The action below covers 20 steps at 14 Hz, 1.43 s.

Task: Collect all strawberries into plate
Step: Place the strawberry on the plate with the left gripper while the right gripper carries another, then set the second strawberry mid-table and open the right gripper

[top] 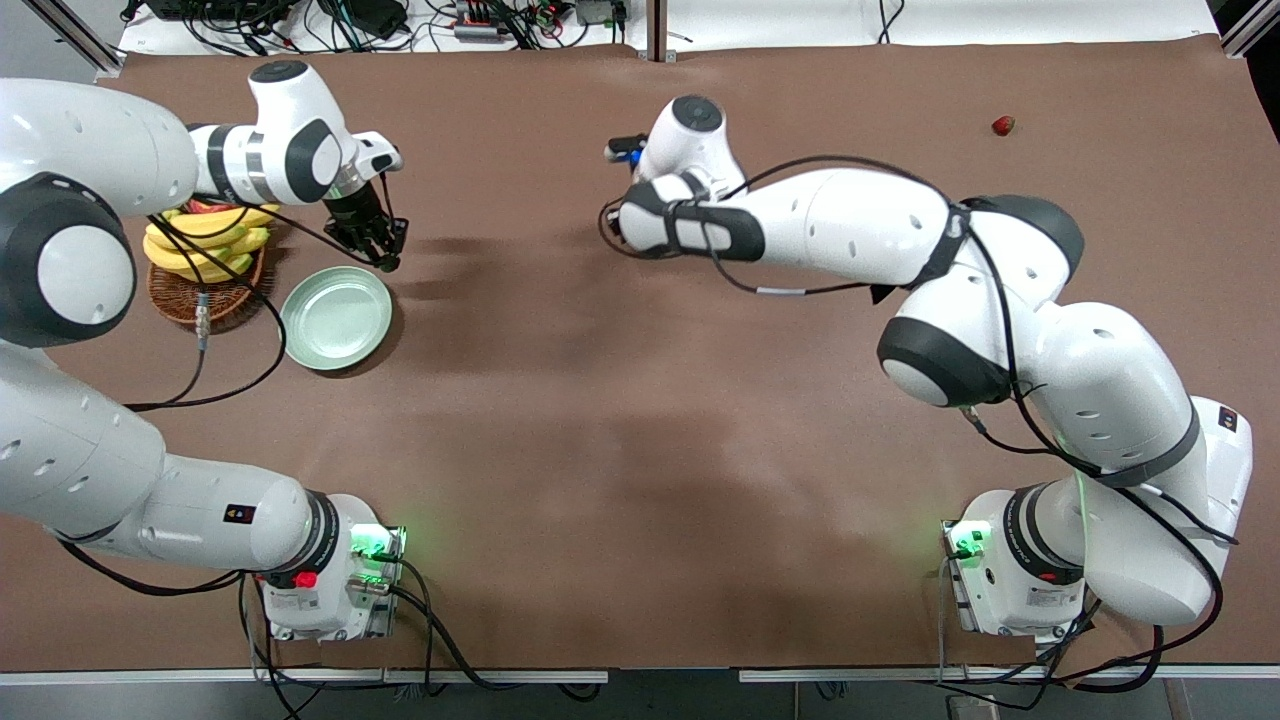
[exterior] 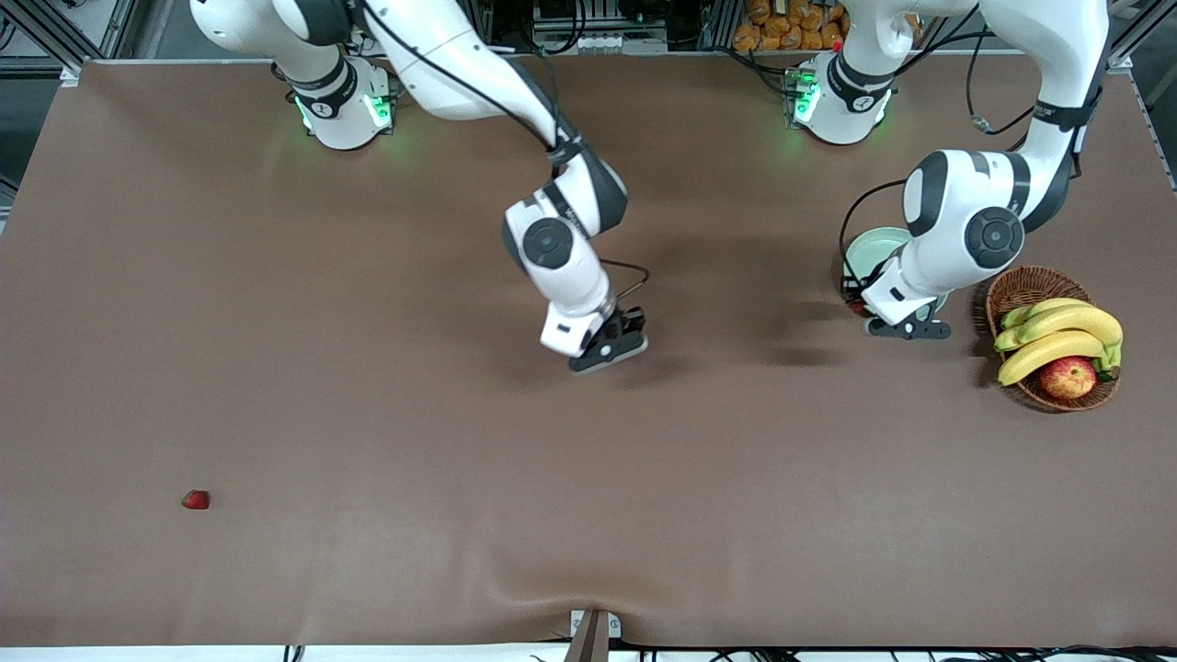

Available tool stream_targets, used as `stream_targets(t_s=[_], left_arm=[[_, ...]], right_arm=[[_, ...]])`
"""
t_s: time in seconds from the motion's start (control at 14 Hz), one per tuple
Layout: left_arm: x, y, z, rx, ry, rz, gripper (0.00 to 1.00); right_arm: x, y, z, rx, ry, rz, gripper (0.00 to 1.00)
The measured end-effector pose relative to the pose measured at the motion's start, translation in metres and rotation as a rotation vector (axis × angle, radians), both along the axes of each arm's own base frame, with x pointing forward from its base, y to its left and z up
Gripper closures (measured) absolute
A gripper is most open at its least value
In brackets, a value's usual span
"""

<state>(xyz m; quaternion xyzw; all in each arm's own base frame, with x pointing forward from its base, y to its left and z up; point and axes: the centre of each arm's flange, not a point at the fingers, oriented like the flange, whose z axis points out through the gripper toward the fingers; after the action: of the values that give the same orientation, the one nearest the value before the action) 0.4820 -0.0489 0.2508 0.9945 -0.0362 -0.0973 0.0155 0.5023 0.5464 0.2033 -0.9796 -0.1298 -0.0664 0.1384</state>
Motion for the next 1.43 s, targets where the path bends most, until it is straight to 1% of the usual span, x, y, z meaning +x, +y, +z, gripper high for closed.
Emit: stream_targets(t_s=[0.21,0.36,0.43,0.5,0.64,0.71,0.78,0.86,0.93,1.0,1.07,1.14,1.21,1.28,1.43], left_arm=[[-0.009,0.035,-0.006,-0.016,0.015,-0.010,0.69],[-0.013,0.053,-0.010,-0.023,0.024,-0.006,0.69],[-0.015,0.057,-0.012,-0.024,0.029,-0.002,0.69],[-0.016,0.057,-0.015,-0.024,0.035,-0.001,0.69],[-0.019,0.056,-0.019,-0.025,0.046,-0.004,0.69],[-0.019,0.056,-0.021,-0.025,0.050,-0.003,0.68],[-0.020,0.058,-0.023,-0.026,0.053,-0.003,0.66],[-0.020,0.059,-0.024,-0.028,0.056,-0.008,0.56],[-0.021,0.061,-0.026,-0.029,0.058,-0.008,0.48],[-0.021,0.062,-0.027,-0.029,0.061,-0.007,0.36],[-0.021,0.063,-0.028,-0.029,0.062,-0.007,0.27],[-0.021,0.062,-0.028,-0.029,0.060,-0.007,0.16],[-0.020,0.062,-0.028,-0.029,0.055,-0.008,0.08],[-0.017,0.061,-0.025,-0.029,0.047,-0.010,0.08],[-0.004,0.052,-0.015,-0.031,0.017,-0.029,0.06]], right_arm=[[-0.035,0.039,-0.007,0.027,0.028,-0.058,0.67],[-0.051,0.058,-0.011,0.036,0.039,-0.078,0.67],[-0.055,0.063,-0.014,0.036,0.039,-0.079,0.67],[-0.057,0.064,-0.018,0.037,0.035,-0.081,0.63],[-0.055,0.065,-0.021,0.045,0.020,-0.084,0.43],[-0.054,0.066,-0.019,0.050,0.014,-0.085,0.31],[-0.053,0.066,-0.016,0.055,0.008,-0.086,0.22],[-0.050,0.066,-0.012,0.059,0.001,-0.089,0.10],[-0.044,0.063,-0.007,0.059,-0.008,-0.096,0.00],[-0.034,0.055,0.001,0.056,-0.023,-0.110,0.00],[-0.020,0.042,0.012,0.044,-0.039,-0.132,0.00],[-0.001,0.021,0.027,0.020,-0.052,-0.158,0.00],[0.020,-0.005,0.044,-0.017,-0.056,-0.178,0.00],[0.042,-0.037,0.064,-0.062,-0.049,-0.192,0.00],[0.076,-0.100,0.099,-0.147,-0.007,-0.216,0.00]])
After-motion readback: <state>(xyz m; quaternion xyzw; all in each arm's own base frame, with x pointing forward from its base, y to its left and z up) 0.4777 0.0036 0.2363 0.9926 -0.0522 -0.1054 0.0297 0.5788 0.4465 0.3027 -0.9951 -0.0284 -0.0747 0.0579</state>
